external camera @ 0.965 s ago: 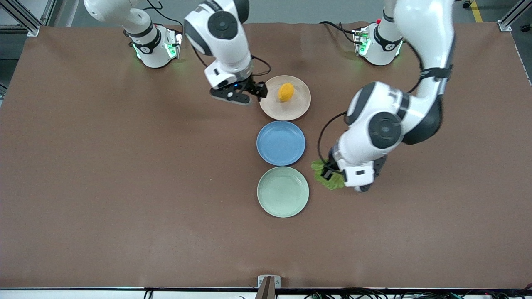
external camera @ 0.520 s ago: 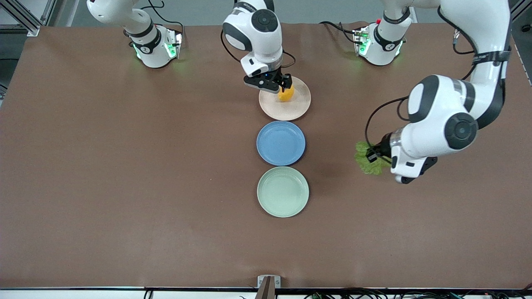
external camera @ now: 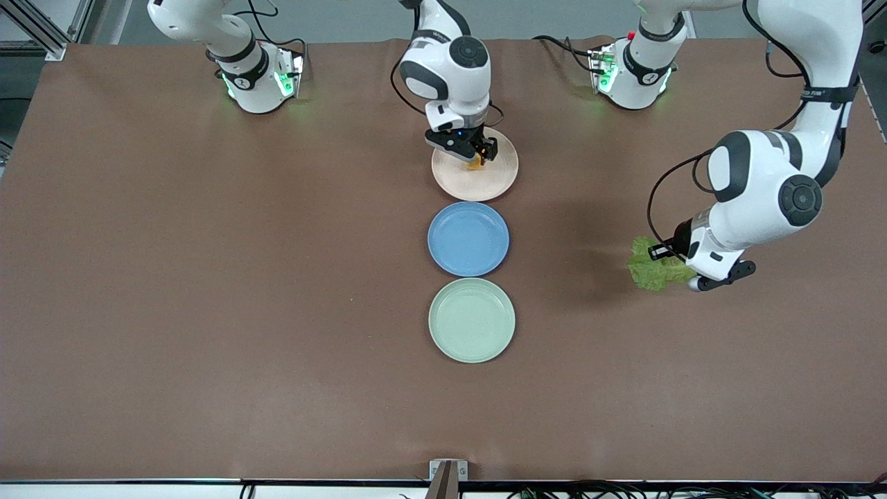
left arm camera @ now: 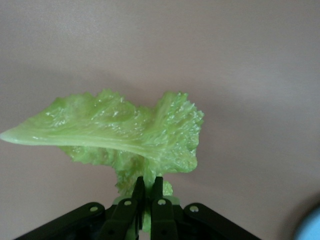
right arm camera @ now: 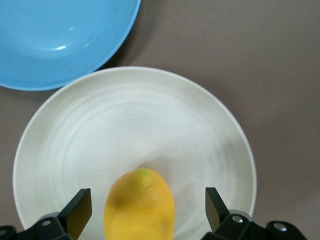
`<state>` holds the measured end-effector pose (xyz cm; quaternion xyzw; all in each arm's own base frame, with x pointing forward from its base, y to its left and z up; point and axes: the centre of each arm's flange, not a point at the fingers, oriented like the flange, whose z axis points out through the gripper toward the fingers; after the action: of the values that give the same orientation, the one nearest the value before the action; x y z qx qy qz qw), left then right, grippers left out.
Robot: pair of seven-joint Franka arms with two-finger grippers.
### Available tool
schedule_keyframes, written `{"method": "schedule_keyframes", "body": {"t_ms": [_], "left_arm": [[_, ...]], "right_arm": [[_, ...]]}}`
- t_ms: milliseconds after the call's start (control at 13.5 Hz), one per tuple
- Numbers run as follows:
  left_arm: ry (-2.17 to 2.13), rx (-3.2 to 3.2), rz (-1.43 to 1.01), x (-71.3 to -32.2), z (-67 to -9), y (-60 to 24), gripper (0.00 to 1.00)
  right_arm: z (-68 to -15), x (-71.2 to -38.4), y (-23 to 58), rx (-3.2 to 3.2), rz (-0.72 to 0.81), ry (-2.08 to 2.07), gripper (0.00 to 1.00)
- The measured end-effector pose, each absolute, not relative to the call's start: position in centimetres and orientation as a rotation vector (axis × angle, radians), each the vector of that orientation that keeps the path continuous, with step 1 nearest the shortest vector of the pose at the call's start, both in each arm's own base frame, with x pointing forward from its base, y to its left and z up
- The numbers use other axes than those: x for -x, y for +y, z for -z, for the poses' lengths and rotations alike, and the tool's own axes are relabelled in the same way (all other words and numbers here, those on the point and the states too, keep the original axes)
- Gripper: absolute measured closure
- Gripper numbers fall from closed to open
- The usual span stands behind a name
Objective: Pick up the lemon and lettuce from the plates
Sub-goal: 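Lower the lettuce onto the table while the right gripper grasps the lemon, then lift the lemon off the cream plate while the left gripper withdraws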
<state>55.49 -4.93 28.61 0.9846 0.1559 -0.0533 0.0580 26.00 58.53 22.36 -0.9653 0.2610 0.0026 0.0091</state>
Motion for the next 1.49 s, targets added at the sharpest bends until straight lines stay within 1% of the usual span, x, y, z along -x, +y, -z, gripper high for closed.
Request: {"method": "schedule_keyframes", "body": {"t_ms": [149,223,297,371,446,520,594,668,743,817,965,1040,1114,1188,1262,1485], "left_arm": [[0.447,-2.995,0.101,-54.1,-25.8,-4.0,0.92],[0.445,-2.998,0.084,-53.7,-24.7,-3.9,0.92],[0.447,-3.000,0.076,-53.4,-23.8,-3.9,0.93],[0.449,-3.001,0.070,-53.2,-22.9,-3.9,0.93],[0.451,-3.002,0.065,-53.1,-22.2,-3.9,0.92],[0.453,-3.002,0.058,-53.1,-21.8,-3.9,0.91],[0.455,-3.002,0.054,-53.1,-21.7,-3.8,0.89],[0.455,-3.002,0.056,-53.1,-21.6,-3.8,0.79],[0.455,-3.002,0.055,-53.1,-21.6,-3.8,0.70],[0.454,-3.002,0.054,-53.2,-21.7,-3.8,0.58],[0.450,-2.999,0.030,-53.5,-22.4,-3.9,0.37],[0.448,-2.997,0.017,-53.7,-23.3,-3.9,0.27],[0.442,-2.996,0.028,-53.9,-24.6,-4.0,0.19],[0.432,-2.995,0.068,-54.0,-26.3,-4.1,0.07],[0.425,-2.992,0.107,-54.2,-28.5,-4.1,0.00],[0.359,-2.987,0.156,-54.5,-35.9,-3.2,0.00]], "right_arm": [[-20.6,-25.6,59.9,3.021,-0.006,0.823,0.01],[-20.0,-25.4,60.3,3.028,0.004,0.813,0.04],[-19.6,-25.2,60.6,3.033,0.013,0.808,0.09],[-19.4,-25.1,60.7,3.035,0.015,0.805,0.09],[-19.5,-25.2,60.7,3.034,0.016,0.805,0.19],[-19.5,-25.3,60.7,3.033,0.018,0.807,0.24],[-19.6,-25.4,60.7,3.032,0.019,0.808,0.25],[-19.7,-25.4,60.8,3.032,0.019,0.808,0.33],[-19.7,-25.4,60.8,3.032,0.019,0.808,0.33],[-19.8,-25.5,60.8,3.030,0.022,0.810,0.35],[-20.5,-26.7,60.8,3.024,0.033,0.832,0.35],[-21.3,-27.9,60.7,3.030,0.036,0.846,0.35],[-22.7,-29.7,60.5,3.050,0.035,0.831,0.35],[-24.4,-31.7,60.1,3.075,0.030,0.790,0.35],[-26.4,-33.9,59.2,3.096,0.024,0.739,0.35],[-31.7,-40.9,53.9,3.130,0.009,0.615,0.35]]}}
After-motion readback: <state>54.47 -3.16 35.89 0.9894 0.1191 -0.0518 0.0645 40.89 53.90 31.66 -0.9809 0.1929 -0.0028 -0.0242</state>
